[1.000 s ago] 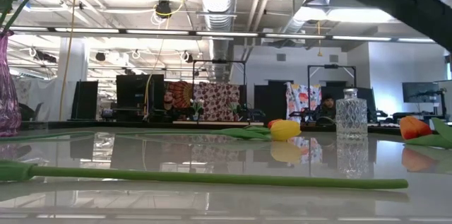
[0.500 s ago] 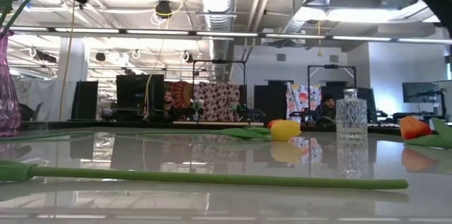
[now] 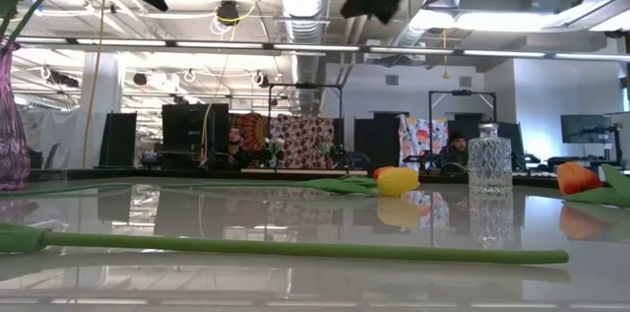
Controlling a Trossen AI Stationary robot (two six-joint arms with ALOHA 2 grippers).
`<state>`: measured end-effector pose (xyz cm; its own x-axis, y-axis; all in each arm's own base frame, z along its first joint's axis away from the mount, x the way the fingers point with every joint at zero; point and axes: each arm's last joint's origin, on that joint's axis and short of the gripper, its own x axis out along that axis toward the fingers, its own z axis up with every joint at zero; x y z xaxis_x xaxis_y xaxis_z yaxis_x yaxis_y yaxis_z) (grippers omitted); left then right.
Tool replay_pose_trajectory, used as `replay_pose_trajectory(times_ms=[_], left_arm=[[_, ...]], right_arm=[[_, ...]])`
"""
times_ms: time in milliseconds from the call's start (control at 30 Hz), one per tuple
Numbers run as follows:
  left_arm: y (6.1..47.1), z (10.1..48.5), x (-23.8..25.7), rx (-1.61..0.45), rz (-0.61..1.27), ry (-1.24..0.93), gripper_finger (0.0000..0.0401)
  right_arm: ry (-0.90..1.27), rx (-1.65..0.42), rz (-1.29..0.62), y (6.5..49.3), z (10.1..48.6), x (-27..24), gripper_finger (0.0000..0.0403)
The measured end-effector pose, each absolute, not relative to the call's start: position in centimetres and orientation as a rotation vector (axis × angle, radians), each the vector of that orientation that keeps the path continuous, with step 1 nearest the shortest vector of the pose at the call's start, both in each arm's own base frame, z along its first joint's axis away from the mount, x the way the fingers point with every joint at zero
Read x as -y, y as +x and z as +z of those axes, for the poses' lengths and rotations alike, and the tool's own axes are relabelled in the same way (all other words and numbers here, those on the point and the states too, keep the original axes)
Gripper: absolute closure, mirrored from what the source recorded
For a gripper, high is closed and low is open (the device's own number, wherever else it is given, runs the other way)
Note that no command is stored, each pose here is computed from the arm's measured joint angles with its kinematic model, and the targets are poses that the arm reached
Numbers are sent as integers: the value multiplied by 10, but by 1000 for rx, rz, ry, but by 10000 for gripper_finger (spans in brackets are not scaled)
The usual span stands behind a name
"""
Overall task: Sort flowers into vase by color
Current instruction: Put the dark red tulip into the purple vase
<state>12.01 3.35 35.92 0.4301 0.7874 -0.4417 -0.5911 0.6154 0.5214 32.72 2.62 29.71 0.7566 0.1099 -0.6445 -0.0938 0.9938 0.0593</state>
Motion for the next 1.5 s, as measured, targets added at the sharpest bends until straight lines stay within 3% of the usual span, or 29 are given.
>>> replay_pose_trajectory(times_ms=[300,567,867,1200,1500], left_arm=[[93,400,-44,-719,975,300,303],[66,414,-40,-756,1017,179,303],[68,405,-40,-806,991,153,303],[78,401,-43,-862,974,146,303],[81,399,-44,-882,961,145,303]], right_arm=[[43,-605,78,281,269,-81,377],[-6,-485,110,291,247,-120,368],[-13,-290,192,368,187,-112,384],[-6,-345,348,488,128,-56,371],[-188,-399,336,554,108,-21,371]])
